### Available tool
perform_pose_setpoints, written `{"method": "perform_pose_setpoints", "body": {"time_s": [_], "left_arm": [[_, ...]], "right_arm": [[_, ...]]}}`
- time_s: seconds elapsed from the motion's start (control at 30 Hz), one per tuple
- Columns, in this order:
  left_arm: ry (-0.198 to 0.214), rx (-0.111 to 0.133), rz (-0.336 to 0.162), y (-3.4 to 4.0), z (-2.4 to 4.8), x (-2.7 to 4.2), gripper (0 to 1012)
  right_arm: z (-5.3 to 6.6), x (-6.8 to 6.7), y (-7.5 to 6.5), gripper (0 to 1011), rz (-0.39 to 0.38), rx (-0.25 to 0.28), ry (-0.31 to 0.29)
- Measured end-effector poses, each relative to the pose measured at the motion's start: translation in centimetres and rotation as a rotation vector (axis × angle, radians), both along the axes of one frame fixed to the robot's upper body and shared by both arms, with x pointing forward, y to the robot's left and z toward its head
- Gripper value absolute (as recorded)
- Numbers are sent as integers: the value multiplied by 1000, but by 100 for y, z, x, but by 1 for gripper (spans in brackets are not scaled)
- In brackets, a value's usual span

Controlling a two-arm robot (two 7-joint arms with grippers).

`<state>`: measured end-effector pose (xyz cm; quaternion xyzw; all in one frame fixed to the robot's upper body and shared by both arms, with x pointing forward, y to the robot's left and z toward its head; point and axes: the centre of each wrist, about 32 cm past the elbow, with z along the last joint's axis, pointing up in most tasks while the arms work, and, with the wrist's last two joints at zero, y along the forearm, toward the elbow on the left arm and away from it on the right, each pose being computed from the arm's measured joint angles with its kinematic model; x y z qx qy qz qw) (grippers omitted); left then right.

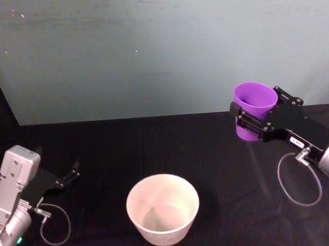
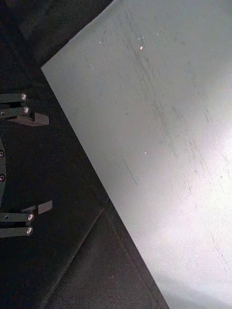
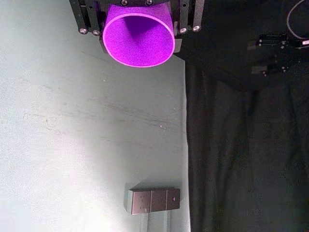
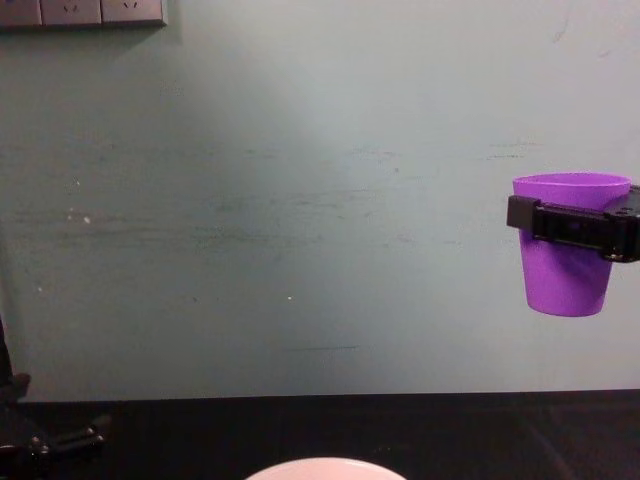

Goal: Pick up the cup and pour the mung beans from the cup into the bowl.

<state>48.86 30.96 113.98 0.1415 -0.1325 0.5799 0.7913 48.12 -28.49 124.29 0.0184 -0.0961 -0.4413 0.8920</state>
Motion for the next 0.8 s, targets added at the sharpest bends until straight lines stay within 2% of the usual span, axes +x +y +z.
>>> {"method": "perform_pose_setpoints", "body": {"time_s": [0.8], "left_arm": [[0, 0, 0, 0, 0, 0, 1004]], "right_arm": [[0, 0, 0, 739, 0, 0, 0]]}}
